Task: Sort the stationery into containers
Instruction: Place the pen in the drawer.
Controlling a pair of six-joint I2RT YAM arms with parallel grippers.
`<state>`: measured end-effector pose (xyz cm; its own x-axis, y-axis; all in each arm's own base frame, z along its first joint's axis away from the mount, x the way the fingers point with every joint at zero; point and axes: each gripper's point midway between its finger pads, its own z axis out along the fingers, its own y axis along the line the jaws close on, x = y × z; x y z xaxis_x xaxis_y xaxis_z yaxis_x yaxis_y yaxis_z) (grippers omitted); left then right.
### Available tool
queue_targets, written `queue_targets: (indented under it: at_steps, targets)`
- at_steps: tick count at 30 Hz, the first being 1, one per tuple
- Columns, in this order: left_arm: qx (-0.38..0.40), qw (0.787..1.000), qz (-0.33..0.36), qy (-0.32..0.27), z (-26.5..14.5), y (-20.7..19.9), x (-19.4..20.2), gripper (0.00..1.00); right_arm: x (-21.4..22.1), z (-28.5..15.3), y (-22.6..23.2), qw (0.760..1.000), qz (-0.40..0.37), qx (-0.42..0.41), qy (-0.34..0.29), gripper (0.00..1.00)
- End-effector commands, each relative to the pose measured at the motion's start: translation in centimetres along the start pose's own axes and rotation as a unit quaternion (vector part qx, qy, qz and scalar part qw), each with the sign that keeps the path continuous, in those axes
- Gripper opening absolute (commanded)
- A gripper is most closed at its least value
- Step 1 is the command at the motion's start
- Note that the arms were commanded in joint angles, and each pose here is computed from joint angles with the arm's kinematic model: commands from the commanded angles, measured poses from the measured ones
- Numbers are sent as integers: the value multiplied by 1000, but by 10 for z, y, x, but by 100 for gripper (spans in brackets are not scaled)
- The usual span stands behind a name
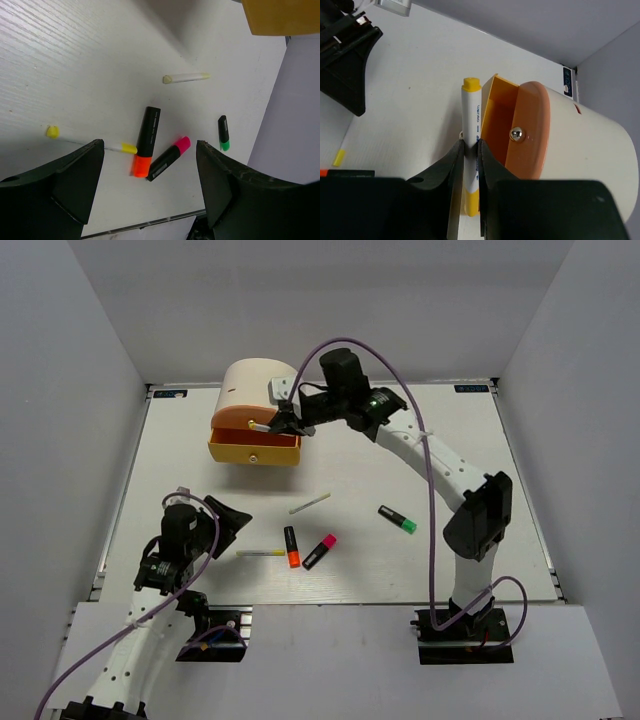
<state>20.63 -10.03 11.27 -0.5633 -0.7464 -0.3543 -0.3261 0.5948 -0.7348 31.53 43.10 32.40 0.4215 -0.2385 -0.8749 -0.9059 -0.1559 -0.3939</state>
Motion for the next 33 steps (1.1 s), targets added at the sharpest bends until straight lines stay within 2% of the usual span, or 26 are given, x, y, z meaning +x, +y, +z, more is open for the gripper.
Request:
queue_targets:
  at_steps: [1, 8, 15, 17, 23, 30, 32, 33]
  targets:
    - [13, 1000, -6, -10, -7, -11, -6, 84, -6, 16, -19, 999, -36, 21, -17, 0]
    - [9, 1000, -7, -7, -8, -8, -4, 84, 18, 41, -38, 998, -29, 54, -11, 0]
    - [5, 1000, -7, -5, -10, -5, -2, 84, 49, 57, -40, 999, 3, 50, 0, 0]
    - [1, 1000, -8, -3, -10, -4, -1, 84, 57, 59, -35, 999, 8, 42, 3, 5]
    - [-1, 1000, -14, 4, -12, -4, 1, 84, 59, 57, -28, 999, 19, 33, 7, 33]
    - [-32, 998, -40, 28, -8, 4, 9, 80, 52, 47, -22, 999, 19, 34, 8, 44]
    - [-35, 998, -41, 35, -8, 2, 9, 77, 45, 41, -24, 999, 24, 41, 6, 43]
    - [-41, 997, -47, 38, -8, 2, 9, 76, 41, 36, -26, 998, 27, 48, 6, 39]
